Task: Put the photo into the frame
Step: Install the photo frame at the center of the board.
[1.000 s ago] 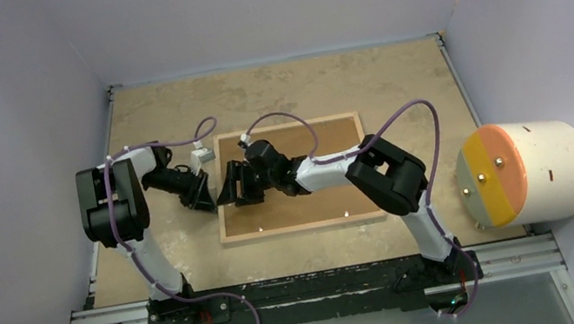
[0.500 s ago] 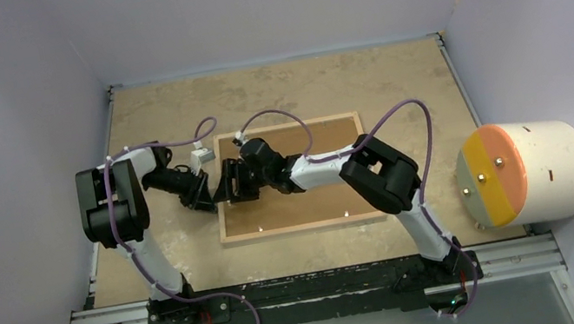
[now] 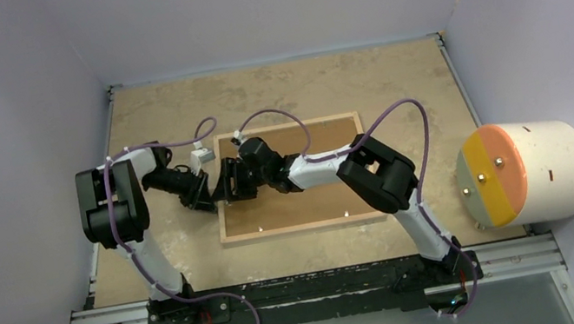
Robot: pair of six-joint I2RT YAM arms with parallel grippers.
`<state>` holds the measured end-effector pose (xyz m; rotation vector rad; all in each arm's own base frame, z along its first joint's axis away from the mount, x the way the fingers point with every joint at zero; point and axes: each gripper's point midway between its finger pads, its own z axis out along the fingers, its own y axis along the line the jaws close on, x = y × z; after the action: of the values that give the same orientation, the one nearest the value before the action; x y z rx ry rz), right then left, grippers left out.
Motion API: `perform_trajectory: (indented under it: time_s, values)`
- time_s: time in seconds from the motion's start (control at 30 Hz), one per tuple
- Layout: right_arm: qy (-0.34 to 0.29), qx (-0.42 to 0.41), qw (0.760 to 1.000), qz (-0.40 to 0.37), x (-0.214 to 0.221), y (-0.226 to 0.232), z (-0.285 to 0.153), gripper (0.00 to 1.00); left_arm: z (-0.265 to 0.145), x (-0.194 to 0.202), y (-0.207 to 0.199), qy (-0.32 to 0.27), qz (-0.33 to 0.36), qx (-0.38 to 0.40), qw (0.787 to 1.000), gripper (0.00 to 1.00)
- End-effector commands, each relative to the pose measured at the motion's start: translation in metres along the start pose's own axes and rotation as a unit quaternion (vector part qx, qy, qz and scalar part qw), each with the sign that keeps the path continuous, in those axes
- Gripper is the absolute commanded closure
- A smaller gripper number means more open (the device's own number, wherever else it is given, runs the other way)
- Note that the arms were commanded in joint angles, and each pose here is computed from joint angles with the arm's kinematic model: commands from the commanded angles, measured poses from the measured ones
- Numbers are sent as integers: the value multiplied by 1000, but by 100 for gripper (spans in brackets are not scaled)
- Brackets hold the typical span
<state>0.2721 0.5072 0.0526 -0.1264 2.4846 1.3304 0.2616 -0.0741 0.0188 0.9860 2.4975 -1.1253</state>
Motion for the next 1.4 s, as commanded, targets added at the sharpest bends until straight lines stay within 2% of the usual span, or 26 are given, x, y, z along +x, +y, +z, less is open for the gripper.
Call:
perform_trajectory:
  time_s: [0.0, 0.5, 0.63, 0.77, 0.83, 0.9, 0.97, 1.0, 1.2, 1.37]
  values:
    - [13, 6, 1000, -2, 6, -3, 5, 39, 3, 6, 16, 14, 31, -28, 999, 76]
    - [56, -7, 998, -6, 17, 1, 7, 39, 1, 4, 15, 12, 32, -30, 999, 76]
    - [35, -9, 999, -20, 0, 9, 0, 38, 0, 3, 16, 13, 34, -33, 999, 76]
    - [-14, -10, 998, -67, -39, 25, -24, 34, -7, -2, 18, 8, 34, -40, 999, 75]
    - [-43, 2, 992, -117, -58, 32, -44, 31, -15, -7, 20, 0, 34, -46, 998, 71]
    - [-64, 20, 980, -186, -67, 38, -71, 27, -25, -12, 22, -8, 36, -53, 998, 60]
    - [-59, 42, 969, -235, -63, 32, -91, 26, -35, -17, 23, -18, 39, -61, 997, 45]
    - [-60, 60, 959, -272, -63, 24, -101, 25, -40, -20, 24, -21, 42, -65, 997, 41]
    - [18, 117, 929, -350, -7, -25, -153, 24, -64, -31, 23, -34, 61, -97, 993, 20]
    - [54, 107, 918, -377, 39, -38, -179, 24, -91, -40, 27, -38, 62, -159, 985, 13]
